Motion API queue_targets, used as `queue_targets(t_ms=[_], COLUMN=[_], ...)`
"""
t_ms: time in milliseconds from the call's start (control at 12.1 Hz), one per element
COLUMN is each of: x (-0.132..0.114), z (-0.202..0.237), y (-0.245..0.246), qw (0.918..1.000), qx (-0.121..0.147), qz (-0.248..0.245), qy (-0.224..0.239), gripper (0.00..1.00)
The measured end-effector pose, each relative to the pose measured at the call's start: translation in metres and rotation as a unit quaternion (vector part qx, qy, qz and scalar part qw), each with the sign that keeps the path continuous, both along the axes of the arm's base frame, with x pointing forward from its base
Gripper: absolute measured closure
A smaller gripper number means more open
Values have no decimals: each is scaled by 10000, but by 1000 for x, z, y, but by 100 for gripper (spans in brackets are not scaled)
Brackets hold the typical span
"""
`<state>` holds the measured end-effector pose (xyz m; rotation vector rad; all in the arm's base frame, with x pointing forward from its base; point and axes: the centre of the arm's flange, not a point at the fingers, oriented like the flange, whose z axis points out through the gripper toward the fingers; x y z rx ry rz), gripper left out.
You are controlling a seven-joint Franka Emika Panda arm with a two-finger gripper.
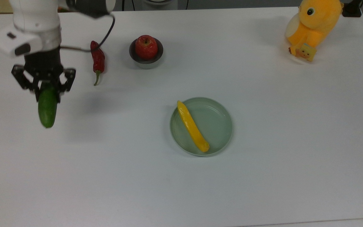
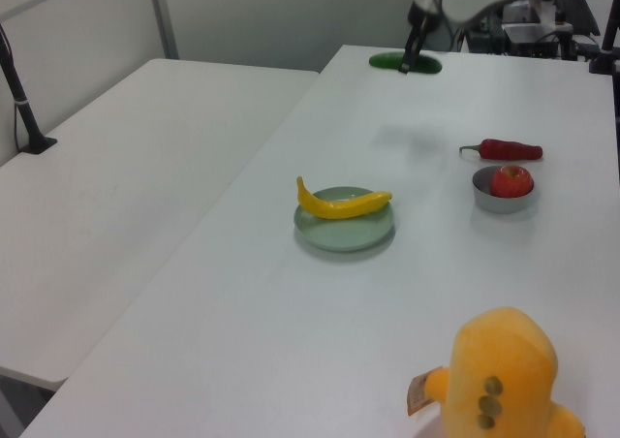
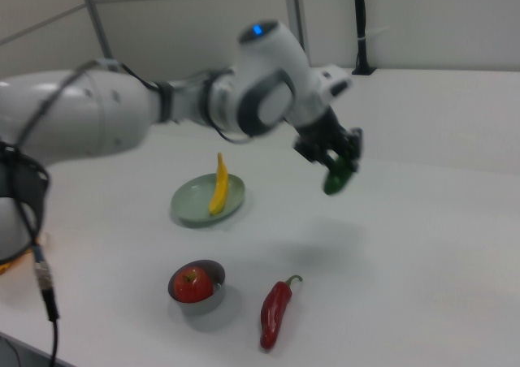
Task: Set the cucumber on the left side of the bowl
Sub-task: 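Lift the cucumber and carry it toward the metal bowl with the apple, then lower the cucumber onto the table beside the metal bowl and release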
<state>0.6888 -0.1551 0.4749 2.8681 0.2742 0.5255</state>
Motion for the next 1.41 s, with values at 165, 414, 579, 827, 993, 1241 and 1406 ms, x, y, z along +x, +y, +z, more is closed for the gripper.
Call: queue_targets(t_ms=[165, 414, 579, 827, 993, 1241, 1406], x=[-24, -68, -92, -137, -149, -166, -176], z=[47, 98, 110, 97, 81, 43, 14], y=[34, 84, 116, 184, 214, 263, 286], qw=[9988, 9926, 9858, 9611, 9511, 9396, 9367], qx=[153, 449, 655, 994, 997, 901, 835], qz=[117, 337, 539, 1033, 1198, 1202, 1123], qy=[447, 1080, 1453, 2361, 2667, 3074, 3209], gripper=[54, 54, 54, 54, 54, 54, 54])
